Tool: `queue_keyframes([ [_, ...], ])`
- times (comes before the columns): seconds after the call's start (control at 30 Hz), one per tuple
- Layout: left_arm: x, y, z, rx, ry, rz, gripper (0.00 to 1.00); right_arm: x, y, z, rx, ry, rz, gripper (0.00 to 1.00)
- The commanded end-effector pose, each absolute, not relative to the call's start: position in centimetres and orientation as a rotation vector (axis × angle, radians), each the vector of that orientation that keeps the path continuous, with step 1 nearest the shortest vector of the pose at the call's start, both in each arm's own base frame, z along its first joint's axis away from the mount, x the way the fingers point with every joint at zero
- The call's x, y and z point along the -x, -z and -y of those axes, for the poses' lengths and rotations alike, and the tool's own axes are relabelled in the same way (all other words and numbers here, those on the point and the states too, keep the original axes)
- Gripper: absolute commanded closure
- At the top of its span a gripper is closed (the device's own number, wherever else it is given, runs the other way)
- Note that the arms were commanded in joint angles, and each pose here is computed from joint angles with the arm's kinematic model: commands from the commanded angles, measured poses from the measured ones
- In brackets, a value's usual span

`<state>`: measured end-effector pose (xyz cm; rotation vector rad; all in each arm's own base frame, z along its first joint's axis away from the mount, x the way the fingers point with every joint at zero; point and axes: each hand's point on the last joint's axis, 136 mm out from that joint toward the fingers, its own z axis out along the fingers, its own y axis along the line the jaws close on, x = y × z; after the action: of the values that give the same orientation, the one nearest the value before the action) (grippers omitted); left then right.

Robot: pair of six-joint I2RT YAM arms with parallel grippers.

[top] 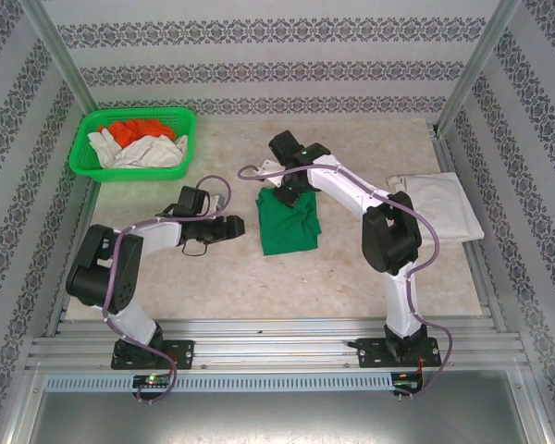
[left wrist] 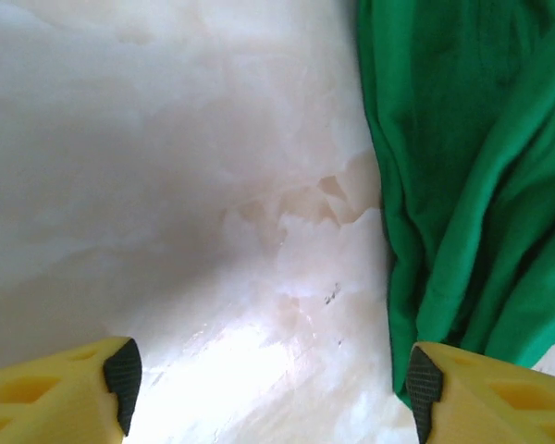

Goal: Fold and stack the t-shirts

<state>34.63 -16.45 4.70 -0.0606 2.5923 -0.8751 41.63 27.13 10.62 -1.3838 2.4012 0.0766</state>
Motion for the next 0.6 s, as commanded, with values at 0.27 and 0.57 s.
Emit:
queue_keyframes([
  [0.27,-36.8,-8.0,15.8,-0.073,0.763,-2.425,0.00,-44.7,-11.5,-27.2,1.233,-0.034,-2.401,0.34],
  [0.57,-39.5,-8.5,18.3,0.070,0.906,-2.371,0.00,-43.4,-13.3,-22.6,0.457,-0.356,-2.582,0.15],
])
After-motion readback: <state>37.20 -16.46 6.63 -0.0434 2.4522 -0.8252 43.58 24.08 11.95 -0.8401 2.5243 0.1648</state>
